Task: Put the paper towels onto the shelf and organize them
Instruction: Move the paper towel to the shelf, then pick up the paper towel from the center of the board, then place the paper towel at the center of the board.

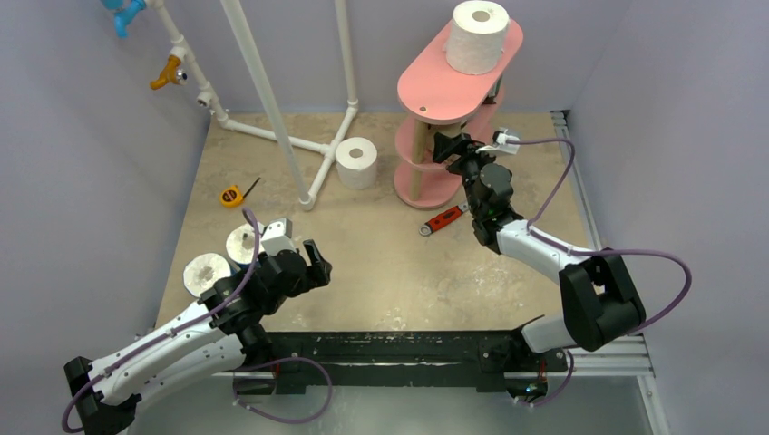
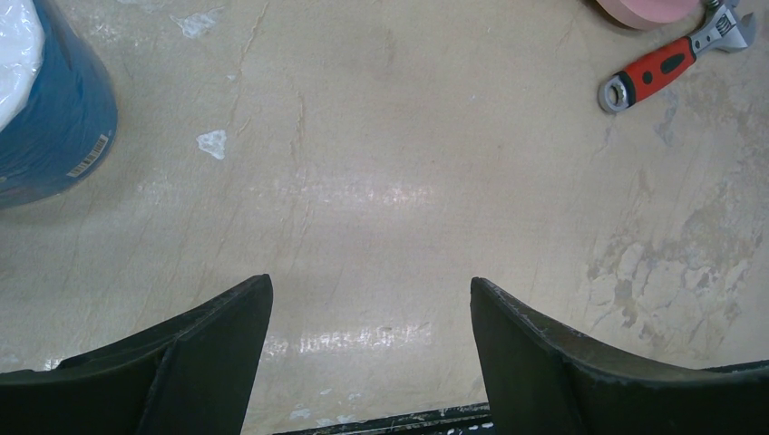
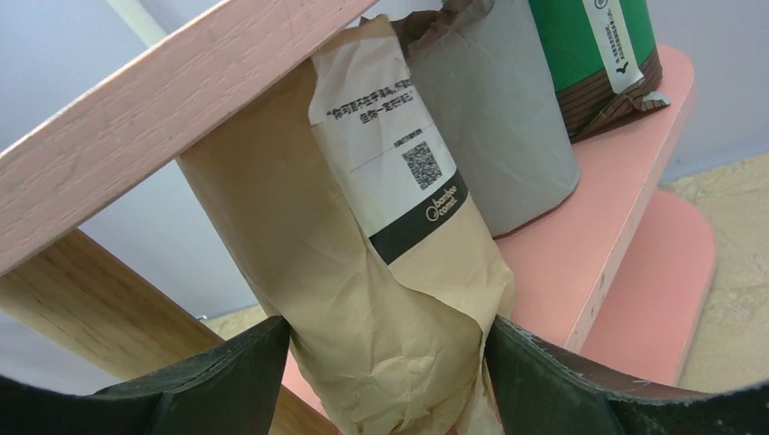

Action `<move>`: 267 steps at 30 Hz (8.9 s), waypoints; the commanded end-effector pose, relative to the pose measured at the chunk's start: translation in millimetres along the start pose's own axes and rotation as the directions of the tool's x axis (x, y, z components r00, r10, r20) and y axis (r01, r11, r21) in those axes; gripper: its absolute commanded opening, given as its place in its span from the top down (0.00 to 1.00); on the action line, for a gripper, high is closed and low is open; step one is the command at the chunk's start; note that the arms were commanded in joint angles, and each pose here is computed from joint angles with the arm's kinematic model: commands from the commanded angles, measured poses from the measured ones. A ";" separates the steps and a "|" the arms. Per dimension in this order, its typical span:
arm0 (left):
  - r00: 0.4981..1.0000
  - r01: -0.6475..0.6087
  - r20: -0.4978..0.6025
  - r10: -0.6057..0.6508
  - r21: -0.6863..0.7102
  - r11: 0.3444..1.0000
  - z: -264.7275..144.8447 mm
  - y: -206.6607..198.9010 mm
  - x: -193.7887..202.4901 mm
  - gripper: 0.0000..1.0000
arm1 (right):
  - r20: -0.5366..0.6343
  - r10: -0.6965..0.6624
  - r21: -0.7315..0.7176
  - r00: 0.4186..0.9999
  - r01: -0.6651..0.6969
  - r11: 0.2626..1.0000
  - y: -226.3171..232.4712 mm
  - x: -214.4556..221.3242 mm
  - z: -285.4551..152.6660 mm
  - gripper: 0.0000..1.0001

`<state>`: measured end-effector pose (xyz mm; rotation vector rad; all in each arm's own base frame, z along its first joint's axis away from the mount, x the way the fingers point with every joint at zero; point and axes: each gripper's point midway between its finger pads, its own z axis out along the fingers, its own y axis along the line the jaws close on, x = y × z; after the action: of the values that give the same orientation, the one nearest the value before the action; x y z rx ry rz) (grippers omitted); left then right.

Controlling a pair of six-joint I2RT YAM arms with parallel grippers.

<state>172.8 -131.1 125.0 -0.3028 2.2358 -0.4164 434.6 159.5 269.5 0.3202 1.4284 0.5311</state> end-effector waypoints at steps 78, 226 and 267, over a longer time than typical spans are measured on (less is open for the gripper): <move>0.996 0.024 0.083 -0.025 0.021 1.000 -11.0 2.9 -19.4 0.17 | -0.418 0.021 -0.040 0.908 -0.041 0.998 -17.4 26.8 -169.6 0.01; 0.991 0.092 -0.084 -0.106 -0.162 0.982 2.8 -18.8 -55.5 0.76 | -0.610 0.047 -0.025 0.791 -0.078 0.997 -24.2 78.3 -198.8 0.01; 0.770 -0.525 -0.263 0.582 0.259 0.811 90.7 -213.7 46.3 0.52 | -0.585 0.155 0.232 0.796 -0.018 0.972 -64.1 67.7 -218.1 0.01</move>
<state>222.0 -335.2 94.2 0.5714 2.5334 -0.2322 228.6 119.1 133.2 0.4135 2.1635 0.5698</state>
